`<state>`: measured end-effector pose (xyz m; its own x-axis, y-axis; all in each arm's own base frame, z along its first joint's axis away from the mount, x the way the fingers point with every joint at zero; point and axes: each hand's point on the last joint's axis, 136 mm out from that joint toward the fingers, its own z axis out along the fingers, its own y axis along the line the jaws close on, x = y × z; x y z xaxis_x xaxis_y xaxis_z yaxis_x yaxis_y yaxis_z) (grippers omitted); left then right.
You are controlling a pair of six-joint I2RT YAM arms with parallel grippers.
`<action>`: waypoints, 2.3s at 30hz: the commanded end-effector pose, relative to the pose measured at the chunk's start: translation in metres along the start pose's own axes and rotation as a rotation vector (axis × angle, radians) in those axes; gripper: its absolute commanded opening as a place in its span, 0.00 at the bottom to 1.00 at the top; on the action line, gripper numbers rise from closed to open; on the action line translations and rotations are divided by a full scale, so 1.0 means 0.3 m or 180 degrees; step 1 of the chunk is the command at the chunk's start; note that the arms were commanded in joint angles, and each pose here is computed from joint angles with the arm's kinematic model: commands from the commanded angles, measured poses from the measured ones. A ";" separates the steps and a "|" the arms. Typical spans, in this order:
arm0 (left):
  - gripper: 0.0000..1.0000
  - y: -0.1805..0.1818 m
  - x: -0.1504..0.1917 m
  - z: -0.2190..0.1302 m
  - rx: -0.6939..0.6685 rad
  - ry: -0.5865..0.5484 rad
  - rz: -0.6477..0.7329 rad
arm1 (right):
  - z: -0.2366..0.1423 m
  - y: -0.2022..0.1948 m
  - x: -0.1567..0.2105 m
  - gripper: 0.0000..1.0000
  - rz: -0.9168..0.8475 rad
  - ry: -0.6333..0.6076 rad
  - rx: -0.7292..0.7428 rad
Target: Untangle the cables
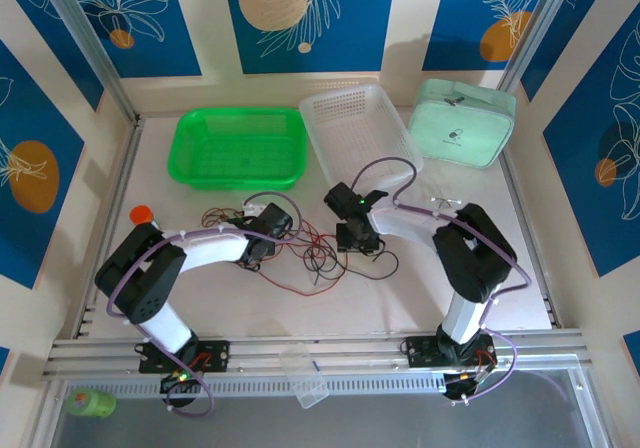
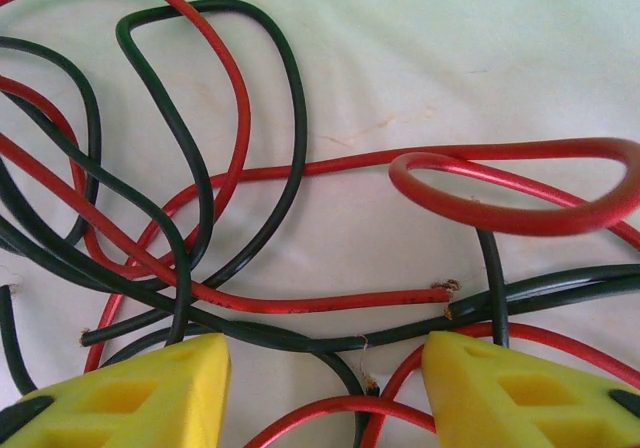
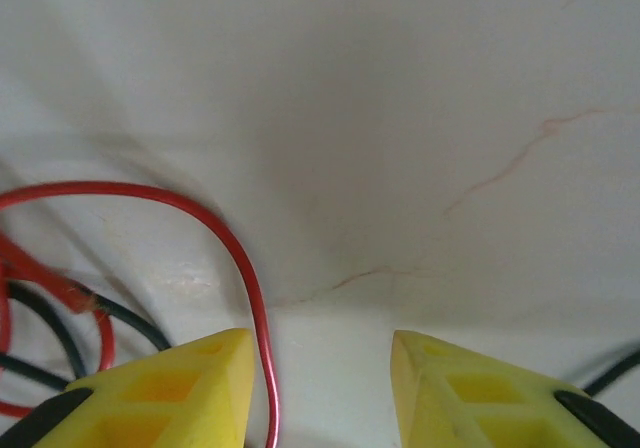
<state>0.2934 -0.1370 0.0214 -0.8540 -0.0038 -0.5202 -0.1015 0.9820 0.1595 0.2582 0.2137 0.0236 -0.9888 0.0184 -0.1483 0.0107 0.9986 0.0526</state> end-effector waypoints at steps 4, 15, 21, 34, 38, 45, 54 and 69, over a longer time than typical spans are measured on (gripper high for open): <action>0.42 0.103 0.141 0.044 -0.0314 0.0477 0.0207 | 0.039 0.001 0.048 0.40 0.0070 0.0225 0.0119; 0.33 0.121 0.167 0.070 -0.0322 0.0572 0.0110 | 0.002 -0.332 0.137 0.07 0.0690 0.0272 0.0803; 0.33 0.116 0.164 0.075 -0.0275 0.0579 0.0080 | -0.060 -0.434 0.147 0.08 0.1055 0.0170 0.0820; 0.33 0.081 0.122 0.031 0.0013 0.0450 0.0062 | -0.238 -0.194 0.085 0.52 0.0396 -0.0242 0.0187; 0.33 0.075 0.119 0.023 0.0069 0.0428 0.0044 | -0.228 -0.061 0.101 0.59 0.0246 -0.0101 -0.0114; 0.33 0.078 0.143 0.029 0.0084 0.0470 0.0032 | -0.115 0.084 0.142 0.60 0.0101 0.0189 -0.0085; 0.32 0.088 0.184 0.043 0.0077 0.0537 0.0003 | -0.021 0.168 0.156 0.59 0.0044 0.0275 0.0011; 0.32 0.112 0.187 0.029 0.0022 0.0513 -0.0012 | 0.091 -0.124 0.222 0.31 0.0299 0.0292 0.1002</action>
<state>0.2872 -0.1328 0.0177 -0.8420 -0.0733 -0.5346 -0.1065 0.9938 0.0316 0.2159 0.2428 0.0125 -0.9901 0.0947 -0.1031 0.0954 0.9954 -0.0012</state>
